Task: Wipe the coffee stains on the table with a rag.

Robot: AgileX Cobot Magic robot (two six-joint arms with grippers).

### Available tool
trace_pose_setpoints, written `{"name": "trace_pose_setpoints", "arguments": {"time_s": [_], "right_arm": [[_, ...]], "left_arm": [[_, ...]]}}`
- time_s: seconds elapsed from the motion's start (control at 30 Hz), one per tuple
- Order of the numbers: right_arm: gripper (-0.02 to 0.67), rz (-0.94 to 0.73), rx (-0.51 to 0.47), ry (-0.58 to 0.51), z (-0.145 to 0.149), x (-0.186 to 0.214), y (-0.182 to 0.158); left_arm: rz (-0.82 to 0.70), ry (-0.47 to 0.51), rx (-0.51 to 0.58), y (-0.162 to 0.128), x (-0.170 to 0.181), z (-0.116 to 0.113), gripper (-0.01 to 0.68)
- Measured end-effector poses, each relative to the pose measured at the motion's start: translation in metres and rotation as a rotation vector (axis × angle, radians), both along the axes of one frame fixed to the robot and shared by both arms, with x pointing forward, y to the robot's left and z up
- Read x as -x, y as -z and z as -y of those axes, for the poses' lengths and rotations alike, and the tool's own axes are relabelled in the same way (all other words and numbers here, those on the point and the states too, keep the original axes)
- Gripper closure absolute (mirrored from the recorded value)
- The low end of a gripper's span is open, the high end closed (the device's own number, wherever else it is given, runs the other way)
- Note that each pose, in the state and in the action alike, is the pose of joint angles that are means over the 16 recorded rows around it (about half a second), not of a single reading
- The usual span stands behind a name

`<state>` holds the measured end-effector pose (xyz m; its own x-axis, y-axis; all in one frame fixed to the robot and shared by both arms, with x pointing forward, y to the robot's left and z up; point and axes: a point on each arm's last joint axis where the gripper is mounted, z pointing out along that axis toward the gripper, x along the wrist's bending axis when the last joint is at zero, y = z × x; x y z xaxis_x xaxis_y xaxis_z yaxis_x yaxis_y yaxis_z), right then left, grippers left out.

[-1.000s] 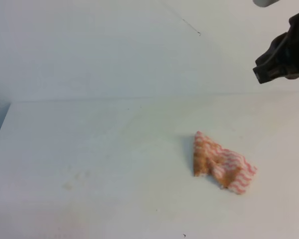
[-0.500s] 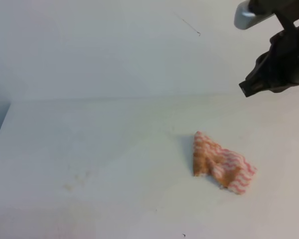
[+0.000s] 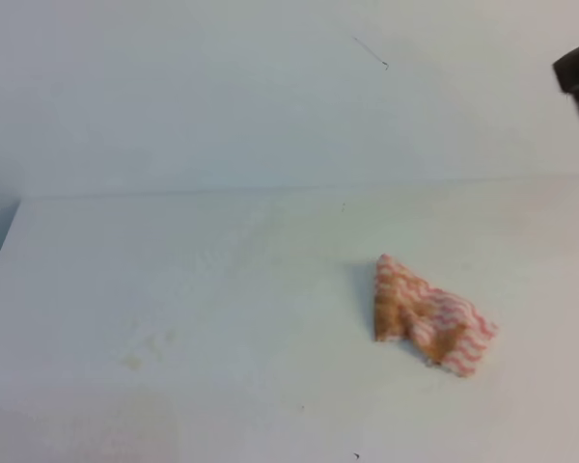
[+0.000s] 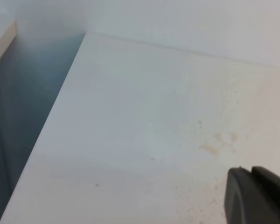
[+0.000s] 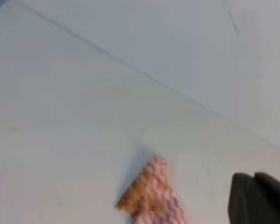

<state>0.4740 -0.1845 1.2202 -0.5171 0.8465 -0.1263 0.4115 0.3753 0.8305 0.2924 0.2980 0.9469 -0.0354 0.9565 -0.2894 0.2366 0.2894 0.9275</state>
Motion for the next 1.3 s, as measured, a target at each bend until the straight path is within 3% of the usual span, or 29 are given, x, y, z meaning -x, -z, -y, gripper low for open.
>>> {"name": "trace_pose_setpoints", "arguments": {"time_s": [0.17,0.37,0.63,0.8,0.97,1.3], "right_arm": [[0.651,0.126,-0.062,0.023,0.025,0.041,-0.034],[0.651,0.309,-0.128,0.130,0.069,0.101,-0.067],[0.651,0.606,-0.139,0.355,0.110,0.185,-0.069],[0.651,0.724,-0.128,0.435,0.115,0.215,-0.031],[0.651,0.735,-0.160,0.445,0.114,0.218,0.033],[0.651,0.518,-0.250,0.459,0.111,0.190,0.185]], "left_arm": [[0.000,0.000,0.000,0.000,0.000,0.000,0.672],[0.000,0.000,0.000,0.000,0.000,0.000,0.672],[0.000,0.000,0.000,0.000,0.000,0.000,0.672],[0.000,0.000,0.000,0.000,0.000,0.000,0.672],[0.000,0.000,0.000,0.000,0.000,0.000,0.672],[0.000,0.000,0.000,0.000,0.000,0.000,0.672]]}}
